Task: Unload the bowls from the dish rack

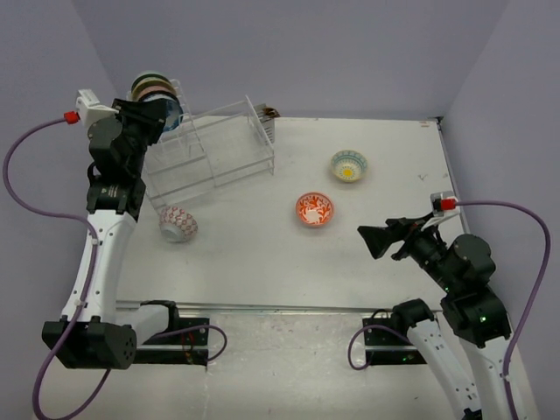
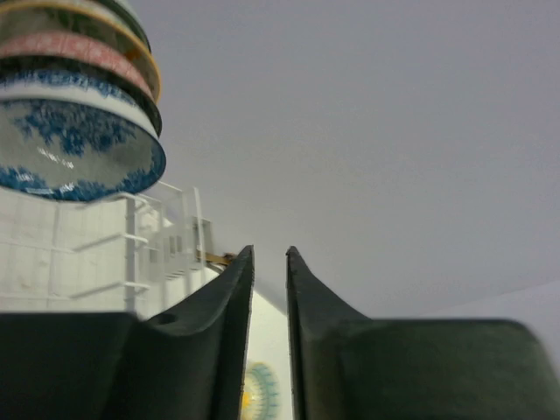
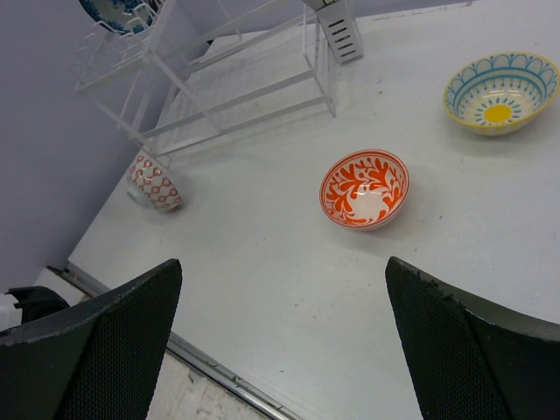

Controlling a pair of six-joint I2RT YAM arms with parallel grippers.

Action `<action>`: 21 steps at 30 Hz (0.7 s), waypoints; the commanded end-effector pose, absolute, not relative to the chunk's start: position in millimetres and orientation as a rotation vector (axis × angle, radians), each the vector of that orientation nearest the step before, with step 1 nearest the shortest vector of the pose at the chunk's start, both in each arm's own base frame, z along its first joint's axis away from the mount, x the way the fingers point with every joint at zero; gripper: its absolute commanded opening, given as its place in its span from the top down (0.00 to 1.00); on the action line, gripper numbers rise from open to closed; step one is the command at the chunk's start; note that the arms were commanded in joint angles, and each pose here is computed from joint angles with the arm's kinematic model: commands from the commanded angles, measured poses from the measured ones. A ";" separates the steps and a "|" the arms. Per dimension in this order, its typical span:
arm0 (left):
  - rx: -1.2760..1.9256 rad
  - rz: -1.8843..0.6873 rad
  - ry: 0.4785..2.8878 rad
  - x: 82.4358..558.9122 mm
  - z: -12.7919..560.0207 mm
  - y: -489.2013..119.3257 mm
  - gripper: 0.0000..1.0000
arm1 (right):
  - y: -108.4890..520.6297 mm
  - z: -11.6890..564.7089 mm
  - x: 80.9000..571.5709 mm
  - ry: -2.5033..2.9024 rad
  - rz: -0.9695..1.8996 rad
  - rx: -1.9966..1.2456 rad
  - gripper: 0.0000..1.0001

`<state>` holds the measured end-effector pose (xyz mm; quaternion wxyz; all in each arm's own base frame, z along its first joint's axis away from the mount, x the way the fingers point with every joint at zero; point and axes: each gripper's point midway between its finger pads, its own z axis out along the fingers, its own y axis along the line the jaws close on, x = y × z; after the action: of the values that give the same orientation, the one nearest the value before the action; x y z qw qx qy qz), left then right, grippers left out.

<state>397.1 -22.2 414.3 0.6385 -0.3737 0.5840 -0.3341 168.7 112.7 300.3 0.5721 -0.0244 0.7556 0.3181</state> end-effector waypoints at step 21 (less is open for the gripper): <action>-0.684 -0.097 1.680 240.5 313.9 31.0 0.00 | 150.5 283.2 173.7 1.831 0.972 -0.139 0.01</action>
<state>251.9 -1.7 344.5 0.6355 -0.2535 0.7166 -0.1354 175.6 142.8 273.7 0.5035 -0.0458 0.7753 0.3785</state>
